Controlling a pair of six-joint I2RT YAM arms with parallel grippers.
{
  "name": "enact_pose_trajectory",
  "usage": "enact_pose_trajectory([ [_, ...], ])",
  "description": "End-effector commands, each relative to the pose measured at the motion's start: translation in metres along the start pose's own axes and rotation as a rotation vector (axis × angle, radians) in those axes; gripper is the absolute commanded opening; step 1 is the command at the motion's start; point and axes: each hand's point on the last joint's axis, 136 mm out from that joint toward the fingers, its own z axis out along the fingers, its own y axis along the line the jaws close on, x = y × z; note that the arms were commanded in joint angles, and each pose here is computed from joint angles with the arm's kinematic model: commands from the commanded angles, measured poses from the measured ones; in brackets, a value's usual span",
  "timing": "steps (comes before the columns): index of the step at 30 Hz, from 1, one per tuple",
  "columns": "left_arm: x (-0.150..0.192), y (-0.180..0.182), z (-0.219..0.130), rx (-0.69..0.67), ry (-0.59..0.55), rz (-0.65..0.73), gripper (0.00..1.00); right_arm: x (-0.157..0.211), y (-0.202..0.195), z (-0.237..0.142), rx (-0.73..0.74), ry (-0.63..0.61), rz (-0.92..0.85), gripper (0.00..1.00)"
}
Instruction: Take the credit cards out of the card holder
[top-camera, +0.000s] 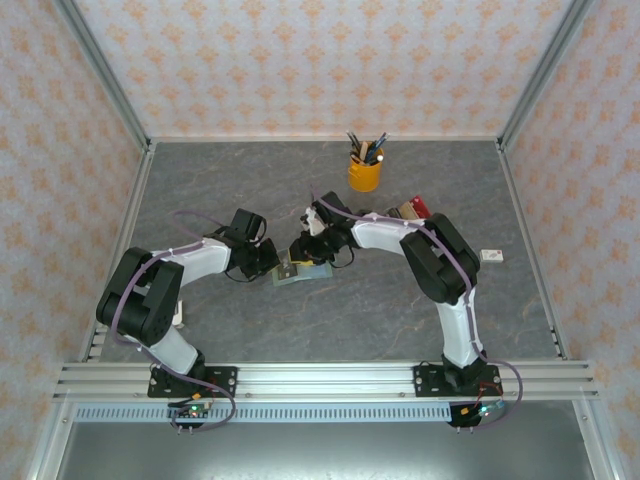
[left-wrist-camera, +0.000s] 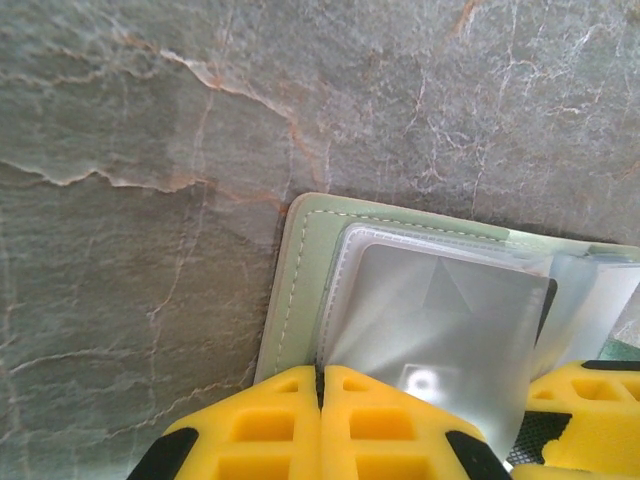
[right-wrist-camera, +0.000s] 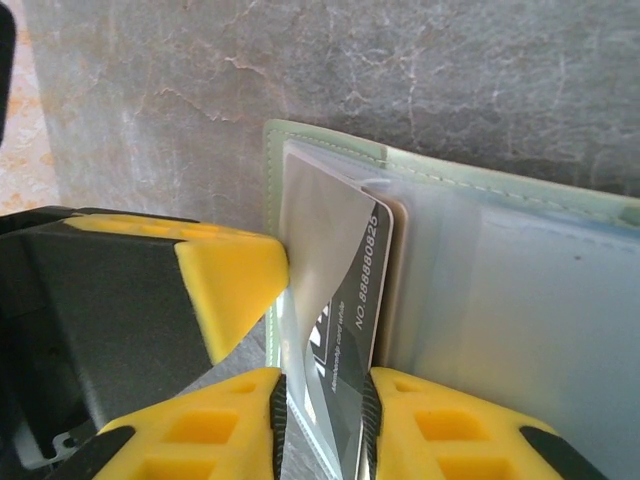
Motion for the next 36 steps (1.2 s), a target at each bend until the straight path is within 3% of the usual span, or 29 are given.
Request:
enact_pose_trajectory([
  [1, 0.025, 0.04, 0.017, -0.123, 0.08, -0.022, 0.0, -0.005, 0.022, -0.001, 0.026, -0.05, -0.064, 0.29],
  [7, 0.024, 0.04, 0.017, -0.121, 0.08, -0.021, 0.0, -0.003, 0.023, 0.001, 0.054, -0.054, -0.089, 0.27],
  [12, 0.025, 0.04, 0.017, -0.119, 0.081, -0.023, 0.0, 0.011, 0.049, 0.0, -0.061, -0.009, -0.187, 0.26],
  [20, 0.026, 0.041, 0.018, -0.118, 0.082, -0.025, 0.0, 0.003, 0.024, 0.005, 0.113, -0.03, -0.14, 0.3],
  [29, 0.026, 0.041, 0.017, -0.114, 0.081, -0.025, 0.0, -0.013, 0.017, 0.005, 0.191, -0.114, -0.108, 0.3],
  [36, 0.025, 0.044, 0.018, -0.113, 0.079, -0.032, 0.0, -0.024, 0.035, 0.006, 0.107, -0.158, -0.047, 0.28],
])
